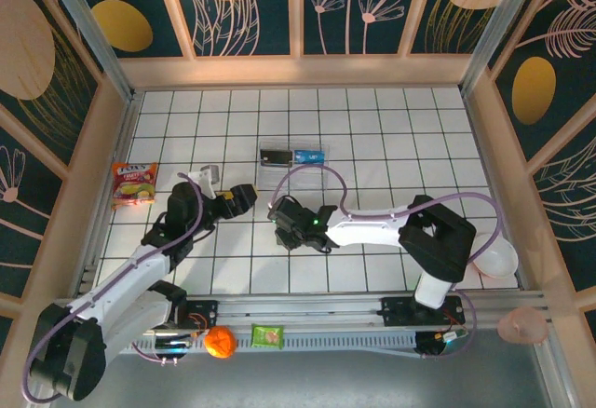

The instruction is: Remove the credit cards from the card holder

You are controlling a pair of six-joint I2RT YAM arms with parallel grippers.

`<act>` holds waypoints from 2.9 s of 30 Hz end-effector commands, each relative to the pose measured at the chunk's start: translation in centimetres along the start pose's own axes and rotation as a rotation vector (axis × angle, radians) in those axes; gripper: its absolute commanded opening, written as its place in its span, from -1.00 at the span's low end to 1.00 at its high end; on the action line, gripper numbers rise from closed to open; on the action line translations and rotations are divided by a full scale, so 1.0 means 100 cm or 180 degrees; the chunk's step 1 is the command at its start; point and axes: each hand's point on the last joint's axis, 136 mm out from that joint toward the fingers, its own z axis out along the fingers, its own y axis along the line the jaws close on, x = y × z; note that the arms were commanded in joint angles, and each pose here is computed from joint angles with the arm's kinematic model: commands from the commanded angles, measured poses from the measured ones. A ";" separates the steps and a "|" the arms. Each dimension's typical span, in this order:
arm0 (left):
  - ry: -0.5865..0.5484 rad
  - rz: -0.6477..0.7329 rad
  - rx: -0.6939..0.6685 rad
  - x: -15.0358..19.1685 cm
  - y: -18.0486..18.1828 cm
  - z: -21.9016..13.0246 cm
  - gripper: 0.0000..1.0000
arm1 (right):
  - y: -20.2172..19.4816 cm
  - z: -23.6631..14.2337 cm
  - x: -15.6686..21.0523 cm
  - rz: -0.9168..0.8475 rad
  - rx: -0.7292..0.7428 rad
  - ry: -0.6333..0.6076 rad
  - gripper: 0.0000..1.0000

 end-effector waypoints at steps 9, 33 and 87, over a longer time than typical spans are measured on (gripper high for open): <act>0.0039 -0.0051 -0.0126 0.005 0.012 0.001 0.98 | -0.001 0.012 0.004 -0.0060 0.0093 0.0129 -0.16; 0.0627 -0.0036 0.0241 0.056 -0.010 0.026 -0.21 | -0.005 0.001 -0.007 0.0398 -0.0416 -0.0269 -1.00; 0.1858 0.0007 -0.0155 0.164 0.028 0.060 -1.00 | -0.034 -0.014 -0.002 0.1209 -0.0118 -0.0528 -0.86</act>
